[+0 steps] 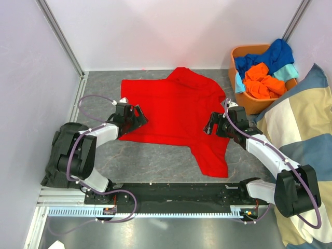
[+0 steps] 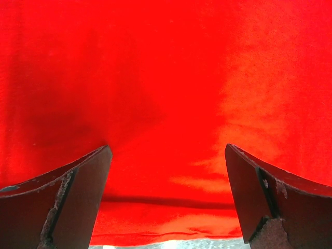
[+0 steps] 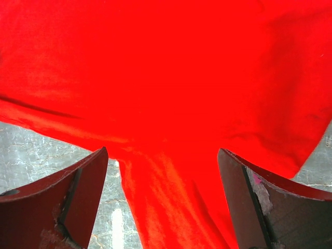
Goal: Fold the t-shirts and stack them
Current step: Flatten out the tshirt
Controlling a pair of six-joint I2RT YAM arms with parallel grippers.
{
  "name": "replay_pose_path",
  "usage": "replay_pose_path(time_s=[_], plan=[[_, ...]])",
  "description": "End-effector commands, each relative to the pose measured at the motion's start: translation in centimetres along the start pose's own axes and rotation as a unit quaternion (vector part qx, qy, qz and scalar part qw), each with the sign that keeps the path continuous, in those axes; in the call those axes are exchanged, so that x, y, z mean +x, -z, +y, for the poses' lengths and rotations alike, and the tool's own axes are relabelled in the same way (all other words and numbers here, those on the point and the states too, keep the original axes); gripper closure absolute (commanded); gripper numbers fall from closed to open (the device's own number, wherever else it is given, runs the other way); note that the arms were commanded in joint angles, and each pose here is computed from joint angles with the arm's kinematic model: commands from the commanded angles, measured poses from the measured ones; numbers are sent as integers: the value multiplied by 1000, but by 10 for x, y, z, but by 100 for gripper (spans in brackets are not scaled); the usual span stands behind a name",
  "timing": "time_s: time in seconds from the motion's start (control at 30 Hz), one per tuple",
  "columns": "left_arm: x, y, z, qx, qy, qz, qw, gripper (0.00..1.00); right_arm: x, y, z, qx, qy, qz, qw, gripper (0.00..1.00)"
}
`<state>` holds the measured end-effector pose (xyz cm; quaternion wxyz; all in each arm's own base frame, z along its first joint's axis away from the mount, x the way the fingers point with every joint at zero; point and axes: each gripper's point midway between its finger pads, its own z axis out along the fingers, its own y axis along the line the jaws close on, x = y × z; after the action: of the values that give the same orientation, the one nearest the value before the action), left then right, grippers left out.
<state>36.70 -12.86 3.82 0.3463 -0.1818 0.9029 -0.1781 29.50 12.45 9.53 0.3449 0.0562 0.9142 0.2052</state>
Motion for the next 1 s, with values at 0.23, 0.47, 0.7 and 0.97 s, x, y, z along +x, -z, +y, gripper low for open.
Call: replay_pose_path(time_s=[0.23,0.47,0.7,0.97], plan=[[32,20,58,-109,21,22,994,0,-1,0,3,-8,9,-3,1000,5],[21,35,34,-49,25,2,998,0,-8,4,7,-12,9,-12,1000,5],[-34,91,-56,105,0,-75,992,0,-50,58,29,-14,10,-69,997,5],[-32,110,-87,141,-32,-68,987,0,1,94,2,98,-49,-61,992,5]])
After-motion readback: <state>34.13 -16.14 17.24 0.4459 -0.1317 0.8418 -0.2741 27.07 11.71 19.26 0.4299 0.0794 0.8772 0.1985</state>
